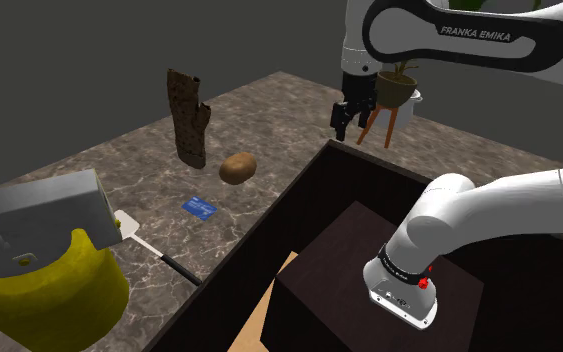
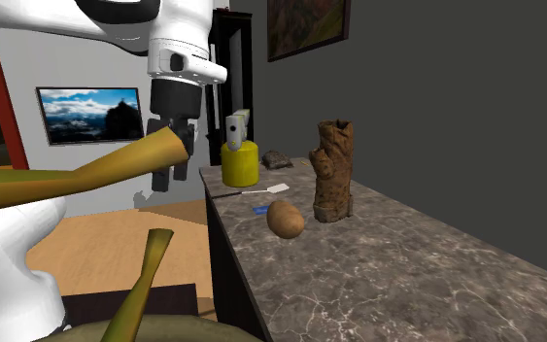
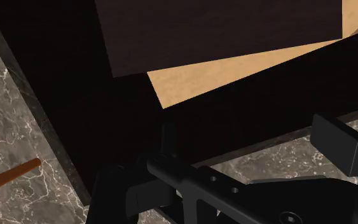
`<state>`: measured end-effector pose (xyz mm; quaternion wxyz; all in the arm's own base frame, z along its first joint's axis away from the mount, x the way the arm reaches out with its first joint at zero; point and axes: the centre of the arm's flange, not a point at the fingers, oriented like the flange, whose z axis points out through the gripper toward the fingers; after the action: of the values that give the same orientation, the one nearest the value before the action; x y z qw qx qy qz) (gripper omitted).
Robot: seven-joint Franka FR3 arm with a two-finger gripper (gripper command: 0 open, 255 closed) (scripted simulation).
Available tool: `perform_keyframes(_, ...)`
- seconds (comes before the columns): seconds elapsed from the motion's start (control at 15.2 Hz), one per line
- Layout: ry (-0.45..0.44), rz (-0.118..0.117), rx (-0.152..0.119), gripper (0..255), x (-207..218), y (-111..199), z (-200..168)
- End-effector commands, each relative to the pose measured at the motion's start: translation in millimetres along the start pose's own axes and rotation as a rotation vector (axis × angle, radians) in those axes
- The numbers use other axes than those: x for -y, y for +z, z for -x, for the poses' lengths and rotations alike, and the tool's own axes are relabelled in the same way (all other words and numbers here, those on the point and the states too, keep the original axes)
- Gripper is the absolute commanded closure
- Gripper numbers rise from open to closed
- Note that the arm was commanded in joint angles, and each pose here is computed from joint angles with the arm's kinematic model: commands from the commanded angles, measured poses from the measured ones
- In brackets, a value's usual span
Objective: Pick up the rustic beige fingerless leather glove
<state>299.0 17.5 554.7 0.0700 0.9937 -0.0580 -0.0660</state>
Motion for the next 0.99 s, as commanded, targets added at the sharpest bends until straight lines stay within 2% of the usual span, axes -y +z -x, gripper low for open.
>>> perform_keyframes(0.0,0.0,0.0,0.0,0,0.0,0.0,0.0)
perform_keyframes(0.92,-0.214,-0.039,-0.173,0,93.9,-19.9,-125.4)
